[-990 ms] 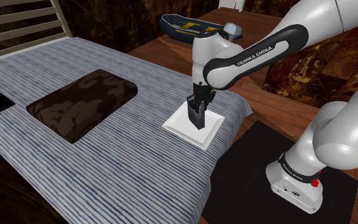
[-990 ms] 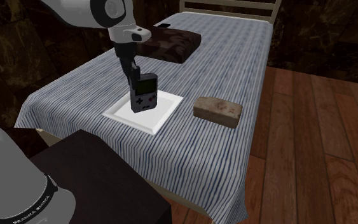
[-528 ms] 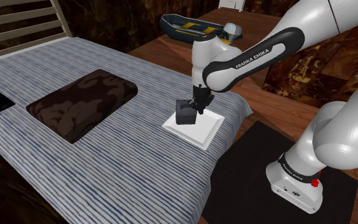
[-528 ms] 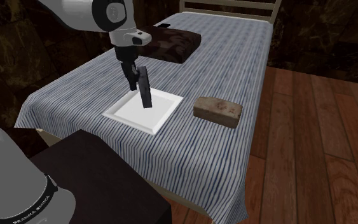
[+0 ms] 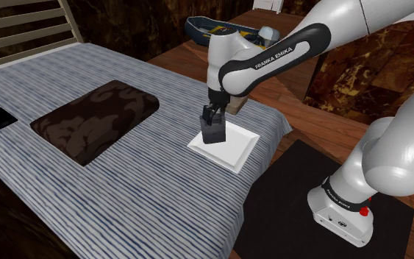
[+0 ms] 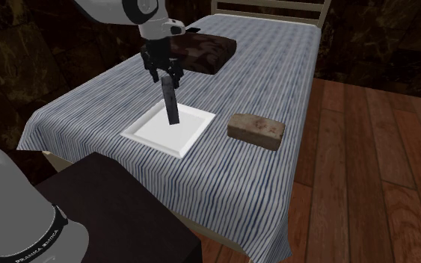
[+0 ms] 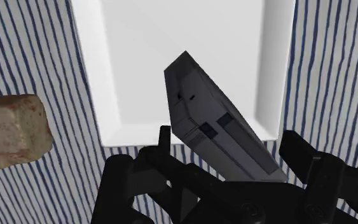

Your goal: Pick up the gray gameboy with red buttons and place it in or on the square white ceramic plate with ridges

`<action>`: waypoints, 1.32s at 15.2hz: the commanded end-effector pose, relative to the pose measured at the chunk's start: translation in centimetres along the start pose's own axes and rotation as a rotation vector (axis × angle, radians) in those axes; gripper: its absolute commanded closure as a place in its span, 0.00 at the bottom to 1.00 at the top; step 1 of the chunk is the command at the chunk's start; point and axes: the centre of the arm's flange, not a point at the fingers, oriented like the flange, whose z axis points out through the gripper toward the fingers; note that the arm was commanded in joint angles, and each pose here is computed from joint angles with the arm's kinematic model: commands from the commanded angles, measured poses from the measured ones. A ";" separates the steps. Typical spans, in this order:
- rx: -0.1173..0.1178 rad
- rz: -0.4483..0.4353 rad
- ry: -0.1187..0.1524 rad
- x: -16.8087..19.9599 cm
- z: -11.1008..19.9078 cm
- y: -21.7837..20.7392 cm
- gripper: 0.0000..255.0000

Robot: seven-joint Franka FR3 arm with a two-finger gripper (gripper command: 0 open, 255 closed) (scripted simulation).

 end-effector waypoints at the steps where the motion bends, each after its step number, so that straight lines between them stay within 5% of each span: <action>1: 0.015 -0.153 0.032 1.6 -1.0 -0.8 0.00; 2: 0.022 -0.224 0.048 2.4 -1.5 -1.4 0.00; 10: 0.023 -0.228 0.049 2.6 2.5 -1.5 0.00; 18: 0.023 -0.228 0.049 2.6 2.5 -1.5 0.00; 19: 0.023 -0.228 0.049 2.6 2.5 -1.5 1.00; 20: 0.023 -0.228 0.049 2.6 2.5 -1.5 1.00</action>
